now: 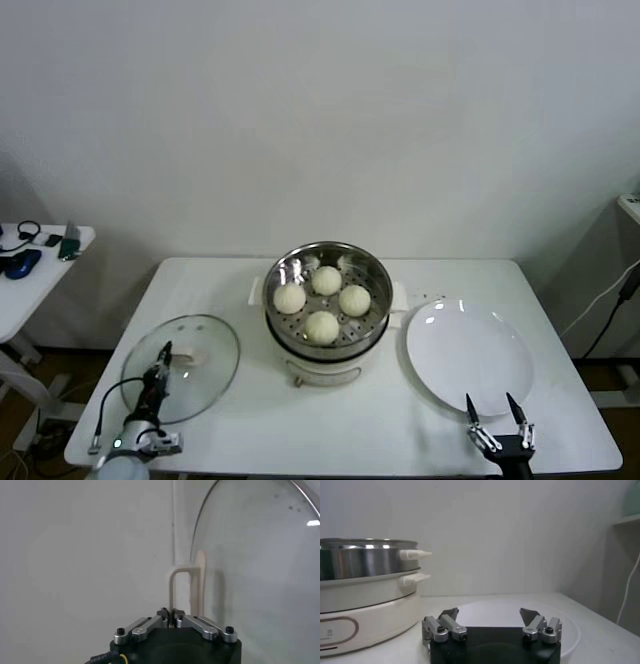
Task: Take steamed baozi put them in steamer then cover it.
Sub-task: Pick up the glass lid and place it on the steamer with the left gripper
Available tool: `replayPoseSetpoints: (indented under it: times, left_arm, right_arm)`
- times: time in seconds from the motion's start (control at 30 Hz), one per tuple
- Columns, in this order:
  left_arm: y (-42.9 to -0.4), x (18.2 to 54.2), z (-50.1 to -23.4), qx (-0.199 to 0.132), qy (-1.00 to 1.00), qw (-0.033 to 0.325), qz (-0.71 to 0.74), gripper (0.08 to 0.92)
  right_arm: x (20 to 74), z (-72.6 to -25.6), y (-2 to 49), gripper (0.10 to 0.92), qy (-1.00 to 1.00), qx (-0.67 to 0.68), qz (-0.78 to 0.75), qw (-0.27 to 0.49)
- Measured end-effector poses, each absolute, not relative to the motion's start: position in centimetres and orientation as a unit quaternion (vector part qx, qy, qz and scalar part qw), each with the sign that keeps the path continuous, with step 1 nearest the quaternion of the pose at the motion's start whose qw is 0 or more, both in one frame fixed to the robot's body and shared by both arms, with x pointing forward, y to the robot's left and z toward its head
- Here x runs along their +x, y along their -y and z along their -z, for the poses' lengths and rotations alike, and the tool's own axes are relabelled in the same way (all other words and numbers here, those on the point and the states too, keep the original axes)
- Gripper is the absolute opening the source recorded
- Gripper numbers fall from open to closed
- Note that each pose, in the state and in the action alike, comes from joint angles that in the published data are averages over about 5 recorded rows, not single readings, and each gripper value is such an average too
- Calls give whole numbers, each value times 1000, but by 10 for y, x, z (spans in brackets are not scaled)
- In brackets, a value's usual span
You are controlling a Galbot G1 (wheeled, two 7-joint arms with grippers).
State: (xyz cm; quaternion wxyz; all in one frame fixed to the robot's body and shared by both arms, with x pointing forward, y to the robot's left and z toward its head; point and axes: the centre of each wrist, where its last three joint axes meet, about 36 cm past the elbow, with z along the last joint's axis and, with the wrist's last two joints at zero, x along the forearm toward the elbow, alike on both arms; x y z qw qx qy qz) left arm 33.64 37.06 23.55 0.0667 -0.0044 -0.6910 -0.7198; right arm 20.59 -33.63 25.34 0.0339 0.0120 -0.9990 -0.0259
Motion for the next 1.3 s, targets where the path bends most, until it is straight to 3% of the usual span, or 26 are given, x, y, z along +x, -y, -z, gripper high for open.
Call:
replayPoseSetpoints:
  times: [0.23,0.53,0.77,1.0,1.3]
  left_arm:
    - [-368,341,-281,18,703,63,708,140]
    - [-354,355,-378,53,720,53,690,140]
    - [-311,369,-439,62,730,41,679,140]
    - [-241,384,-464,49,741,31,669,140]
    - [-149,397,-467,20,748,6,663,140]
  right_arm:
    - [208,-256,337,823,999,10,20,32]
    - [213,-256,338,823,1000,3,9,30]
    - [216,-256,335,823,1000,3,5,28]
    - [221,-259,335,823,1000,7,-3,29]
    - [225,-263,338,823,1000,1,-11,28]
